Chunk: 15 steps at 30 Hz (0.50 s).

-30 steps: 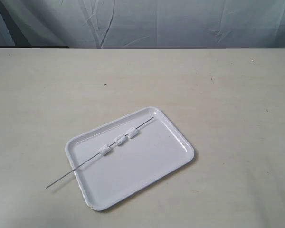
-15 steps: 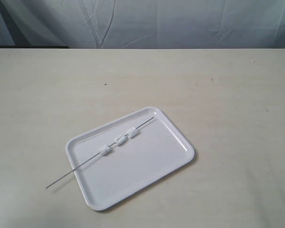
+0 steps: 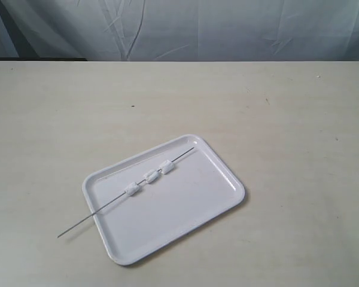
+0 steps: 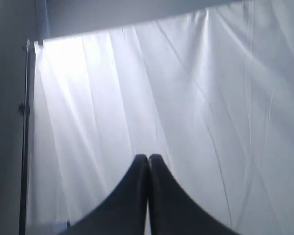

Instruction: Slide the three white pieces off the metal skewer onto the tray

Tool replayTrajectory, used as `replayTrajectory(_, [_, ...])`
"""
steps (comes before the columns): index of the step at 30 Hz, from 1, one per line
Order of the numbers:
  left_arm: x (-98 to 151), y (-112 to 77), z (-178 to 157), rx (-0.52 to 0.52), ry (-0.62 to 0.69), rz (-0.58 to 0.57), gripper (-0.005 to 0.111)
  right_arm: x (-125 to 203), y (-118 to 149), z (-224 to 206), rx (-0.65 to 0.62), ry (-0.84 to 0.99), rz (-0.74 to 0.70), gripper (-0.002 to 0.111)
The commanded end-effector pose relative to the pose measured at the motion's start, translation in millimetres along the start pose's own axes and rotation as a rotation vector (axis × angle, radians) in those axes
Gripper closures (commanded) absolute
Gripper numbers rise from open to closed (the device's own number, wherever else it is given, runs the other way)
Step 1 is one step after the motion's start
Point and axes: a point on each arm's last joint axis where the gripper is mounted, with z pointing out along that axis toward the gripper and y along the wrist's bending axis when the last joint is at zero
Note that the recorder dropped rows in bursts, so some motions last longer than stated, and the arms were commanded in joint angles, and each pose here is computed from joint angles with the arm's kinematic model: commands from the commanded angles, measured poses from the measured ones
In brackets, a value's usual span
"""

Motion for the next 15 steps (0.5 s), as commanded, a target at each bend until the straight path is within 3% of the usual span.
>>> replayTrajectory(1, [-19.6, 0.3, -2.7, -0.005, -0.22, 0.001, 0.107, -17.5, -0.2, -2.2, 0.001, -0.198, 0.001, 0.061])
replayTrajectory(15, [-24.8, 1.1, -4.0, -0.013, -0.278, -0.005, 0.107, -40.2, -0.9, -9.9, 0.008, -0.463, 0.006, 0.061])
